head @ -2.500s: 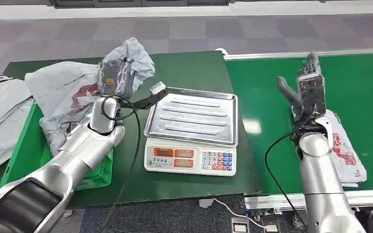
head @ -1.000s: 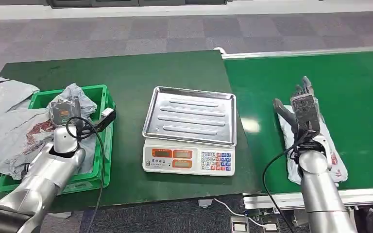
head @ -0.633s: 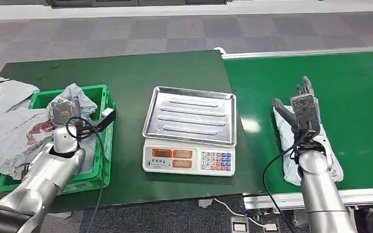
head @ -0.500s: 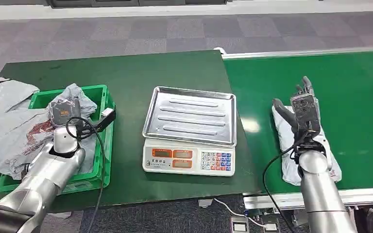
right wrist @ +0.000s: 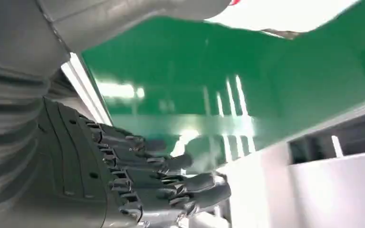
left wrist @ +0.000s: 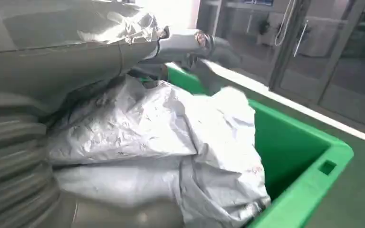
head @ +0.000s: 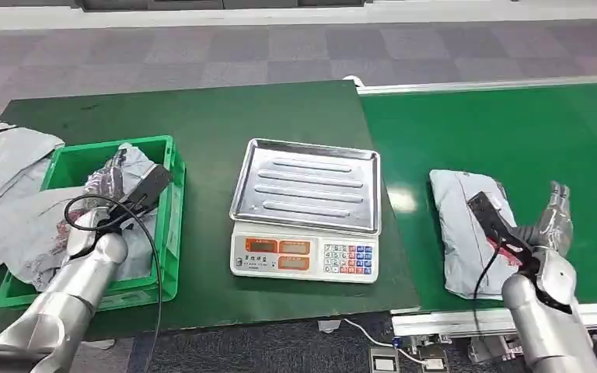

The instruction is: Moved the parcel from conveyor to table for the left to box.

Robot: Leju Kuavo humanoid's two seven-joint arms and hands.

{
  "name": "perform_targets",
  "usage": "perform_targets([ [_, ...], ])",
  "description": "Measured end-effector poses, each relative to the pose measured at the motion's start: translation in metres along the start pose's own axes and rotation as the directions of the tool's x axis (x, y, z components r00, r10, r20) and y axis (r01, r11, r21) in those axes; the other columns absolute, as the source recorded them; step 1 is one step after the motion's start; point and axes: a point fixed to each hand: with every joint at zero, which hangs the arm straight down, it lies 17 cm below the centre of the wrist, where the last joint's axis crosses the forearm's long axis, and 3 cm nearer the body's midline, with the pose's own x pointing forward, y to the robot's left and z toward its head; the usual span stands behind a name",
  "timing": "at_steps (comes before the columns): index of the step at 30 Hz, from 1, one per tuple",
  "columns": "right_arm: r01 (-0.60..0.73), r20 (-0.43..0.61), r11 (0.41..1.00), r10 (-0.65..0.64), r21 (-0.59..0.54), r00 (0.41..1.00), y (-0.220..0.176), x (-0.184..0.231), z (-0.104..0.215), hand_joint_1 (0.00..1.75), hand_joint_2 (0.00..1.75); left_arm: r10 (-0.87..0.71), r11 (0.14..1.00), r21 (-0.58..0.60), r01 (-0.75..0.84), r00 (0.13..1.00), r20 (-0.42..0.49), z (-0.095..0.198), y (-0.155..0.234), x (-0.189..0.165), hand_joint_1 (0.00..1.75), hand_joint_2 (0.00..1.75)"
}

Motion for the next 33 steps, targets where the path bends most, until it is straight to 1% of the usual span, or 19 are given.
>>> perform_targets([
  [3, -0.022, -0.032, 0.999, 0.023, 0.037, 0.999, 0.012, -0.021, 0.005, 0.00, 1.75, 0.012, 1.000, 0.005, -0.012, 1.000, -0.004, 0.000, 0.000, 0.005, 0.00, 0.00],
  [7, -0.033, -0.050, 0.998, 0.036, 0.049, 0.998, 0.016, -0.032, 0.006, 0.00, 1.75, 0.019, 1.000, 0.008, -0.019, 1.000, -0.012, 0.000, 0.001, 0.003, 0.00, 0.00],
  [25, -0.039, -0.070, 0.997, 0.044, 0.064, 0.997, 0.021, -0.043, 0.008, 0.00, 1.75, 0.029, 1.000, 0.009, -0.029, 1.000, -0.005, 0.000, 0.000, 0.010, 0.00, 0.00],
  [26, -0.040, -0.071, 0.997, 0.045, 0.067, 0.996, 0.022, -0.043, 0.009, 0.00, 1.75, 0.029, 1.000, 0.009, -0.029, 1.000, -0.004, 0.000, 0.000, 0.010, 0.00, 1.75],
  [31, -0.047, -0.074, 0.991, 0.057, 0.126, 0.996, 0.034, -0.048, 0.014, 0.00, 1.75, 0.062, 0.997, 0.046, -0.063, 0.998, 0.012, 0.000, 0.007, 0.014, 0.00, 1.75],
  [33, 0.019, -0.089, 0.976, 0.000, 0.215, 0.996, 0.049, -0.049, 0.017, 0.00, 1.75, 0.115, 0.989, 0.084, -0.119, 0.992, 0.048, 0.000, 0.015, 0.023, 0.00, 1.75],
])
